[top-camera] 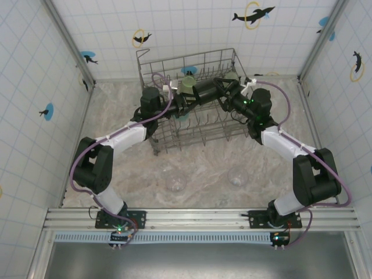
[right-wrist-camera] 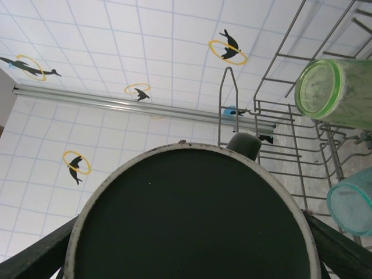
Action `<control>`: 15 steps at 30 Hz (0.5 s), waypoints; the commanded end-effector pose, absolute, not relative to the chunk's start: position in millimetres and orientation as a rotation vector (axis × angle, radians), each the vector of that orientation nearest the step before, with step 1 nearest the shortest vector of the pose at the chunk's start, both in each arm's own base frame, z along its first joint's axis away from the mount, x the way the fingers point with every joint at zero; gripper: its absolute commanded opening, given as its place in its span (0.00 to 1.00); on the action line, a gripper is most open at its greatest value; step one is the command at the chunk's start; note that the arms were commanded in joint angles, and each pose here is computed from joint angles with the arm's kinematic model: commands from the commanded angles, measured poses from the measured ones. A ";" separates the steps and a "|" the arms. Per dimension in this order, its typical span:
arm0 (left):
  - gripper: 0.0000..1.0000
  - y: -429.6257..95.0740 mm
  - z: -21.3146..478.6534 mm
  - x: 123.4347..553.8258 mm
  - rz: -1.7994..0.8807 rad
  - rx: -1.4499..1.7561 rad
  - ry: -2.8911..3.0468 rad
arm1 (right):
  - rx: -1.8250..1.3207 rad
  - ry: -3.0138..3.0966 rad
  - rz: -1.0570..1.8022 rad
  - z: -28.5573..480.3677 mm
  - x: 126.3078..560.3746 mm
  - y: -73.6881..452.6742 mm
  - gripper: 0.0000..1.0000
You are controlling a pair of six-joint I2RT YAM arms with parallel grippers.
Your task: Load the cups into the dish rack
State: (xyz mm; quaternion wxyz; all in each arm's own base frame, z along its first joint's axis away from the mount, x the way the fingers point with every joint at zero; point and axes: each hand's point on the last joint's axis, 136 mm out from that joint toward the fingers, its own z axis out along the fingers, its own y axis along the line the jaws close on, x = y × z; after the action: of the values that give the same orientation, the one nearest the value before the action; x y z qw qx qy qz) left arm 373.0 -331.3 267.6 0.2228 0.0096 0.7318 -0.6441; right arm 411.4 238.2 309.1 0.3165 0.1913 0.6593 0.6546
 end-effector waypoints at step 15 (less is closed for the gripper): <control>0.94 -319.1 282.0 356.9 -1.567 0.095 2.046 | 0.420 1.624 1.482 333.1 431.9 210.6 0.00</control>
State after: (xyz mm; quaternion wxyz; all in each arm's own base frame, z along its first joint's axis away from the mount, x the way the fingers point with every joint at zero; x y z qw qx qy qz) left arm 362.4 -323.8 270.7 0.2510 0.0184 0.7592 -0.6002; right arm 426.4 218.6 290.5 0.3683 0.2002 0.6820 0.5993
